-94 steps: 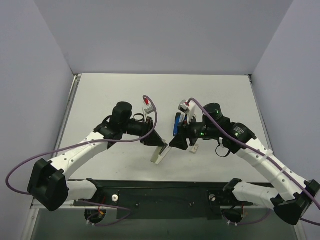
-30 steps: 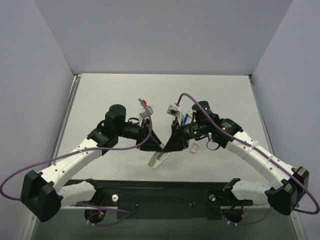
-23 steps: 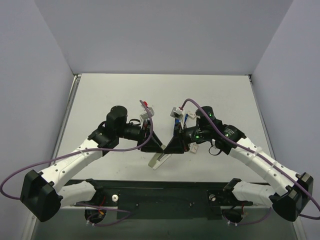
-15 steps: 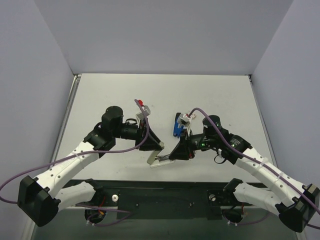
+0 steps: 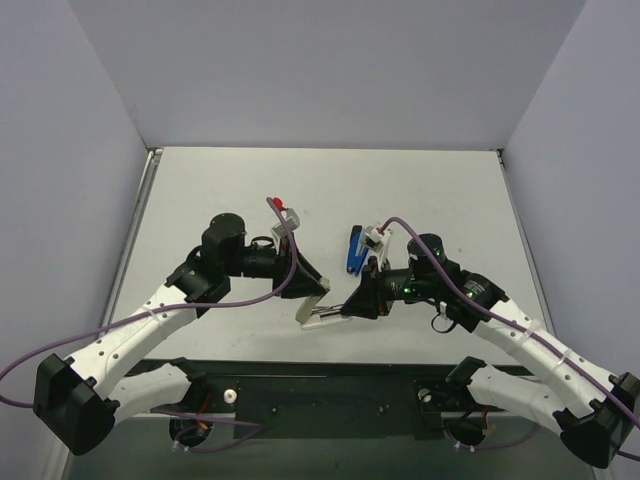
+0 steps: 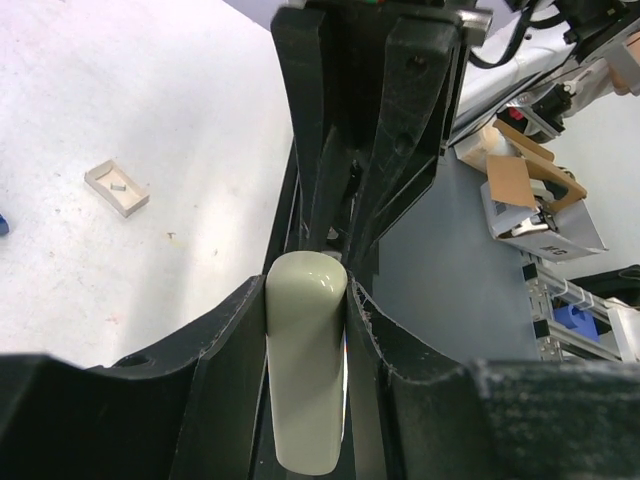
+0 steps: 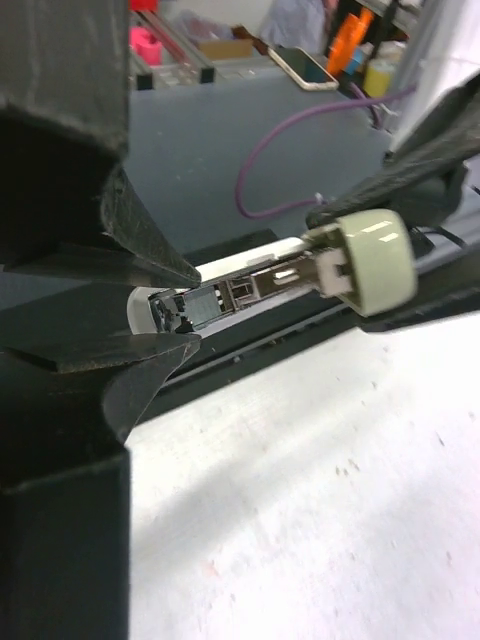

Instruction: Unload the staples from the stapler

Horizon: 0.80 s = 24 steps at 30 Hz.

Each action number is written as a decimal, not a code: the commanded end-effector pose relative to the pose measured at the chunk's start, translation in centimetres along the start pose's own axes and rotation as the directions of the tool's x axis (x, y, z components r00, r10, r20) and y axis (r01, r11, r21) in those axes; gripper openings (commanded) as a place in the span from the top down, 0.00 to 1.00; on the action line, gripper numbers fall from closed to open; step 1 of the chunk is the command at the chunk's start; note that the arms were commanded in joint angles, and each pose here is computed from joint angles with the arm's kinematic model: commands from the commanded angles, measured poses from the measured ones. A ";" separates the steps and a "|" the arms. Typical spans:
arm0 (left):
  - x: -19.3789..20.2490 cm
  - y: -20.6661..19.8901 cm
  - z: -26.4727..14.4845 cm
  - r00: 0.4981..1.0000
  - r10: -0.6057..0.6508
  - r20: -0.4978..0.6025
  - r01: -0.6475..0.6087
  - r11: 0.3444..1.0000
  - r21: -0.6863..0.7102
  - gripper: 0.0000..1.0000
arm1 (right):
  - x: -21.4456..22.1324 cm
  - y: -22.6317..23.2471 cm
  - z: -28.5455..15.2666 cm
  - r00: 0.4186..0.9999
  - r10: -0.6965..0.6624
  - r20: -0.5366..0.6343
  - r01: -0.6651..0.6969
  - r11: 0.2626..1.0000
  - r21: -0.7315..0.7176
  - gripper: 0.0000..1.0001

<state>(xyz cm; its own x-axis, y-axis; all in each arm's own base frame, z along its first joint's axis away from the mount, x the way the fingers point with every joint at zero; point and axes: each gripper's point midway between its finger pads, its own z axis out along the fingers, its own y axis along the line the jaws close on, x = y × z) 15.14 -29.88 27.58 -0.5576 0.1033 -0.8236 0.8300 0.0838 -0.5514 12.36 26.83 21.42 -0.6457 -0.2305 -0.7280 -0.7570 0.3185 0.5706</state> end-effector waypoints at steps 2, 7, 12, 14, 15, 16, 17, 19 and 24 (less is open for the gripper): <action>-2.3 -0.7 0.5 0.995 0.077 0.058 -0.076 0.997 -0.015 1.00 | -3.9 -2.2 -1.0 0.994 -0.019 0.110 -0.002 0.983 0.183 0.71; -2.3 0.5 0.6 0.995 0.085 0.058 -0.080 0.993 -0.081 1.00 | -5.3 -3.1 -1.6 0.991 -0.019 0.136 -0.014 0.971 0.238 0.57; -2.0 2.6 0.7 0.997 0.062 0.038 -0.053 0.979 -0.199 1.00 | -7.1 -3.7 -2.8 0.982 -0.060 0.181 0.002 0.953 0.304 0.54; -1.9 3.6 0.9 0.998 0.051 0.027 -0.042 0.968 -0.246 1.00 | -7.7 -4.0 -3.0 0.978 -0.069 0.198 0.000 0.944 0.329 0.54; -1.7 4.0 0.9 0.999 0.040 0.020 -0.033 0.964 -0.264 1.00 | -8.2 -3.9 -3.1 0.975 -0.077 0.208 0.004 0.943 0.333 0.56; -1.7 4.4 1.0 0.999 0.039 0.021 -0.031 0.958 -0.286 1.00 | -8.3 -4.1 -3.0 0.975 -0.074 0.208 -0.001 0.940 0.340 0.60; -1.6 4.6 1.0 0.999 0.034 0.018 -0.027 0.954 -0.300 1.00 | -8.6 -4.3 -3.0 0.973 -0.078 0.216 -0.002 0.938 0.346 0.62; -2.1 5.6 0.9 0.998 0.041 0.039 -0.024 0.933 -0.360 1.00 | -8.8 -4.9 -2.7 0.973 -0.068 0.221 -0.017 0.932 0.363 0.72; -2.7 7.7 0.3 0.997 0.031 0.065 0.005 0.878 -0.480 1.00 | -8.5 -7.6 -1.2 0.977 -0.022 0.212 -0.073 0.899 0.431 0.97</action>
<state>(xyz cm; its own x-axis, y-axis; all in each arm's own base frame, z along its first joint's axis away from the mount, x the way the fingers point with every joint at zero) 20.31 -30.02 22.83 -0.5924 0.1112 -0.7979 0.7427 0.4591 -0.4874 21.19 24.91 23.96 -0.5979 -0.0723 -0.7983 -0.6396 0.6433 0.4208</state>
